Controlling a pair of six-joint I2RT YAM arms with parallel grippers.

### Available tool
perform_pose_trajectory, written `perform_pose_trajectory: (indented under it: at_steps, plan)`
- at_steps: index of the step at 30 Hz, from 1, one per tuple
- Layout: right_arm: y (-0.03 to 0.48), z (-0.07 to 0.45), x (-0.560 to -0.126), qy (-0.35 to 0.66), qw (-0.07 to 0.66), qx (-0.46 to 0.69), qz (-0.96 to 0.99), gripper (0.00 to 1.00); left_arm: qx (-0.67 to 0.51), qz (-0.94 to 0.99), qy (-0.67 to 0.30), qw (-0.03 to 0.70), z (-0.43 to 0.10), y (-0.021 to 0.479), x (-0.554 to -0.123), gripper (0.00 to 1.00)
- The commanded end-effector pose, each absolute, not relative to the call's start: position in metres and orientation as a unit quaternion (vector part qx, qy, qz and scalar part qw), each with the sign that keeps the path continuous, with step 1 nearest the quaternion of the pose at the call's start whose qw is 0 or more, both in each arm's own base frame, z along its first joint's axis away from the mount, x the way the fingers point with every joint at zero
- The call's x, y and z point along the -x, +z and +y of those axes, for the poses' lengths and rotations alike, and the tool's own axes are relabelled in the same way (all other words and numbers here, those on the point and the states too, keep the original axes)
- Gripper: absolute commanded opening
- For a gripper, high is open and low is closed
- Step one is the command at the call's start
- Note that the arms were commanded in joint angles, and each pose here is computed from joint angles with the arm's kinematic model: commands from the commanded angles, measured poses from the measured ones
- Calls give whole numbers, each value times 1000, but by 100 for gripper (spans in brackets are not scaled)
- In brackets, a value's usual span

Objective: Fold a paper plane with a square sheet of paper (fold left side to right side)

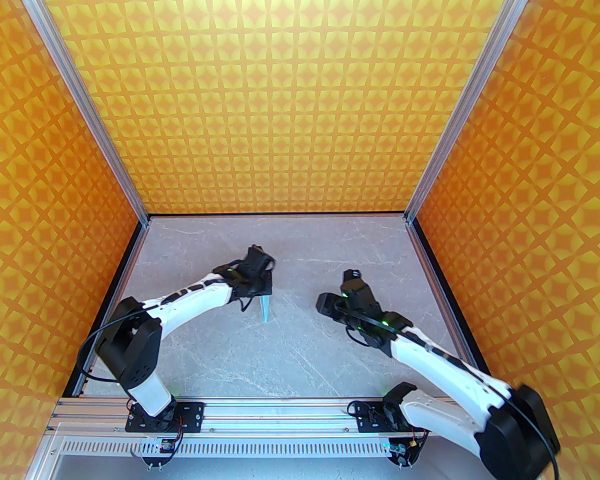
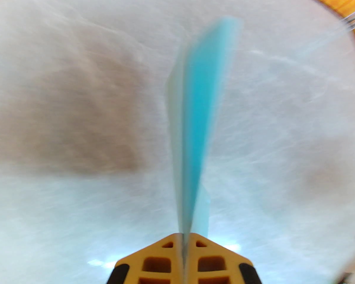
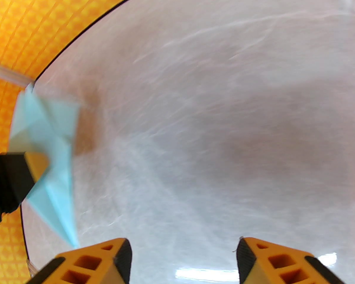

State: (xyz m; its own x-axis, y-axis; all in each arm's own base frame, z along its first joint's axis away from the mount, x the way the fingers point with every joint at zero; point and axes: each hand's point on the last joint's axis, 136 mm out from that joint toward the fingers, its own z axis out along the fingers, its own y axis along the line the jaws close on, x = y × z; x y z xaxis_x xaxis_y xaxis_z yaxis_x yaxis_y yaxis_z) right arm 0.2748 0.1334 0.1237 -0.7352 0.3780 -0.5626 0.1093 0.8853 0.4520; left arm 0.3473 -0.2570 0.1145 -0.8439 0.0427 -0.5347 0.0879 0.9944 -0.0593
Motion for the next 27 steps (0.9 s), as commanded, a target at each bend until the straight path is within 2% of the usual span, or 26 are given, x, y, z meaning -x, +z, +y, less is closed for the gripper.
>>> perform_pose_trajectory:
  at_steps: [1, 5, 10, 12, 15, 17, 18, 25, 27]
  plan:
    - [115, 105, -265, 154, 341, -166, 912, 65, -95, 942, 213, 241, -204, 94, -329, 0]
    - [117, 93, -259, 144, 346, -174, 910, 68, -115, 911, 305, 251, -215, 93, -330, 0]
    - [114, 85, -254, 140, 348, -179, 909, 68, -136, 903, 330, 240, -242, 72, -327, 1]
    - [112, 84, -253, 140, 348, -180, 910, 68, -145, 904, 328, 234, -256, 64, -324, 17]
    - [110, 84, -253, 140, 346, -179, 911, 68, -154, 925, 273, 214, -284, 47, -315, 43]
    - [109, 85, -253, 141, 344, -177, 911, 68, -154, 942, 218, 202, -304, 41, -306, 47]
    - [108, 87, -253, 144, 342, -175, 912, 68, -154, 948, 196, 197, -313, 40, -302, 53]
    - [101, 110, -257, 192, 323, -150, 914, 68, -141, 966, 21, 217, -347, 86, -295, 57]
    - [101, 122, -259, 220, 315, -133, 913, 68, -140, 964, -26, 223, -348, 103, -295, 63]
